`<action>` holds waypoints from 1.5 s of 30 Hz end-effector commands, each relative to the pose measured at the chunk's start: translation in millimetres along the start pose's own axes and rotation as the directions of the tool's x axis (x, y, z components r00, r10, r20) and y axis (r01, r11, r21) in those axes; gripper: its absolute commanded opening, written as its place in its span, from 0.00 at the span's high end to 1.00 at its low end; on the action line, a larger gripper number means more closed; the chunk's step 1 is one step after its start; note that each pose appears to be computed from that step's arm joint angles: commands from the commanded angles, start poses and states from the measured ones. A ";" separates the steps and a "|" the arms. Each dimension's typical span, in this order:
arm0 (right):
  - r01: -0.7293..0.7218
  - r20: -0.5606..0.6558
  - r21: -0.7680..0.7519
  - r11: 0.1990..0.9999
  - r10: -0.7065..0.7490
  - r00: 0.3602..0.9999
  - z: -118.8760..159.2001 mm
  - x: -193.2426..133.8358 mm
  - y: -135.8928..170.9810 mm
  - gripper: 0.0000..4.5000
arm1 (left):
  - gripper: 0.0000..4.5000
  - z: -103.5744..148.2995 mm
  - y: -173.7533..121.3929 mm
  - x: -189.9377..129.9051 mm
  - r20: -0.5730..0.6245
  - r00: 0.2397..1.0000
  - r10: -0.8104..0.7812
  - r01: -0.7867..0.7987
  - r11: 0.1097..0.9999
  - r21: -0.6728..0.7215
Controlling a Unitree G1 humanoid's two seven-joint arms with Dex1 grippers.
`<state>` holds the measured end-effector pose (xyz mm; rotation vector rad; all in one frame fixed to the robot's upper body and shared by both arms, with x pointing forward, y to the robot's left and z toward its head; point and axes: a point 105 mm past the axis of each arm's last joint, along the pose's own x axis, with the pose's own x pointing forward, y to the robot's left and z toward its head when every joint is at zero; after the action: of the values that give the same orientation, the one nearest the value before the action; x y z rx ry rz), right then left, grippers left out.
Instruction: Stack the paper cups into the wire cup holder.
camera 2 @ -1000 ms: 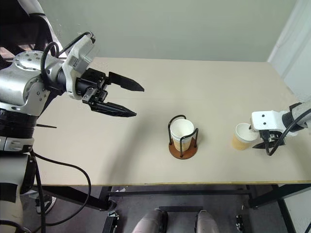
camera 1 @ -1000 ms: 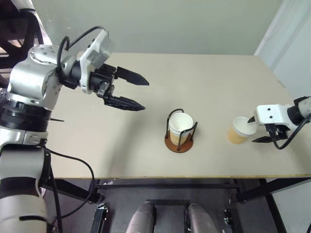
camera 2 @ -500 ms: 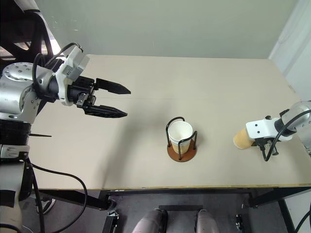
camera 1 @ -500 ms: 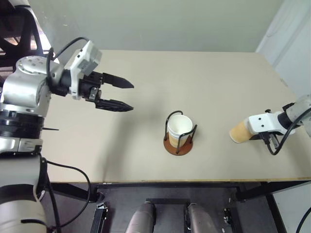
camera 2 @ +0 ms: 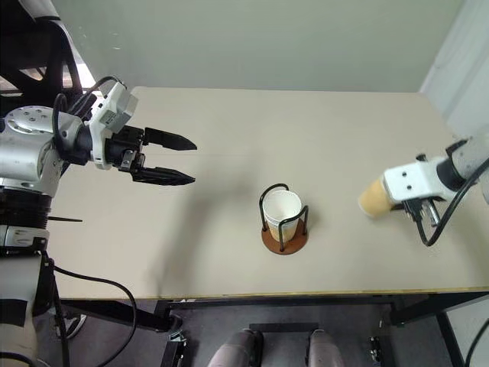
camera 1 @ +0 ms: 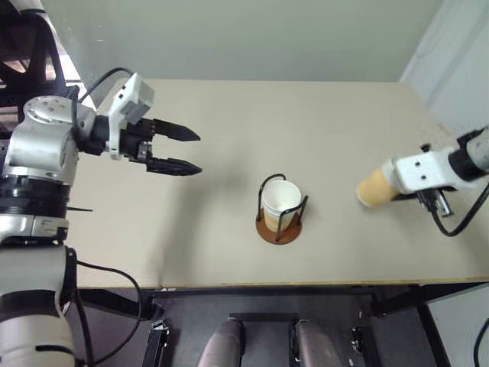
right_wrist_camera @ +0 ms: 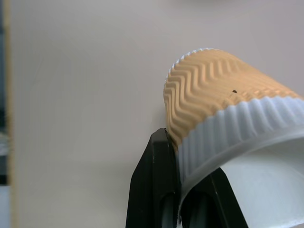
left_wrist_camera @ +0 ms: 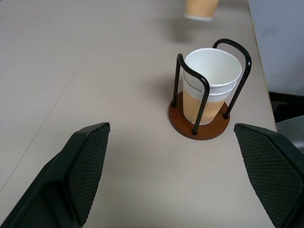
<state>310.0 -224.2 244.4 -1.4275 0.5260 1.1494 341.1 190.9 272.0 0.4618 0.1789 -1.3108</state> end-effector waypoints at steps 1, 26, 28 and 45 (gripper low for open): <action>0.081 0.070 -0.065 0.995 -0.077 0.995 34.0 -20.7 -16.0 0.99 | 0.00 11.0 -4.7 -2.9 0.014 0.999 -0.034 0.033 0.998 0.059; 0.069 0.277 -0.289 0.955 0.015 0.961 136.5 -8.7 -36.5 0.99 | 0.00 20.1 -35.7 -9.5 -0.072 0.988 -0.137 0.143 0.986 0.088; 0.060 0.276 -0.304 0.951 0.027 0.961 139.1 -4.7 -34.8 0.99 | 0.00 21.1 -35.4 -9.5 -0.073 0.988 -0.136 0.142 0.986 0.088; 0.025 0.240 -0.355 0.934 0.066 0.968 137.4 11.0 -24.9 0.99 | 0.00 41.1 -18.0 -23.1 -0.018 0.998 -0.053 0.055 0.988 0.148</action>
<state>292.1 -87.9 263.0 -1.5124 0.1801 1.4864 318.3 190.2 296.0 0.5621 0.1738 -1.3683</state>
